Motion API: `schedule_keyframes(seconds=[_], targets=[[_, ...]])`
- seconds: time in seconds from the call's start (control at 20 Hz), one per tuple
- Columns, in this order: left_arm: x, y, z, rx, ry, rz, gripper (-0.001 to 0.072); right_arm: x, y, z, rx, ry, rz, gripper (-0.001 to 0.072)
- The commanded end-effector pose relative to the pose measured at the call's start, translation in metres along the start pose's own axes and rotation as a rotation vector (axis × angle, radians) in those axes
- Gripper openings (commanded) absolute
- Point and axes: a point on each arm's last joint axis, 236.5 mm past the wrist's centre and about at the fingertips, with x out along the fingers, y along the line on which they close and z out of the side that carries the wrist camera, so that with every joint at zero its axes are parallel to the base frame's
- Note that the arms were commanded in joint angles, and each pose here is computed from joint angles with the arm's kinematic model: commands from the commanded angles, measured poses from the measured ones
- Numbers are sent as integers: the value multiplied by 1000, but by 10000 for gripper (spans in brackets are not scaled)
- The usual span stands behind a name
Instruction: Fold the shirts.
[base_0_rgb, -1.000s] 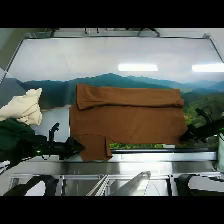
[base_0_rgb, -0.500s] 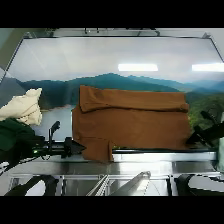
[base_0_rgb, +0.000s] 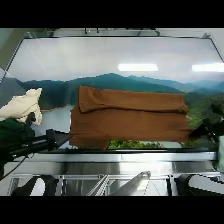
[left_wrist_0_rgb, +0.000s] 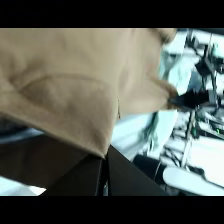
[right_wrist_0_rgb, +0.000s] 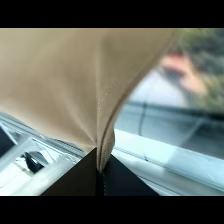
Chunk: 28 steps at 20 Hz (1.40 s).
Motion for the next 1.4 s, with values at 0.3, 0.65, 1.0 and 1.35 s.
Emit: schedule_keyframes(seconds=[0.3,0.65,1.0,1.35], targets=[[2,-40,95,121,50,18,13,-73,85,108,-217,-466,203,20],[95,-15,185,264,237,118,12,-26,58,162,-236,-483,134,20],[127,21,261,232,193,128,4,20,20,192,-196,-461,78,21],[131,19,249,191,317,68,676,20,17,188,-196,-438,86,337]])
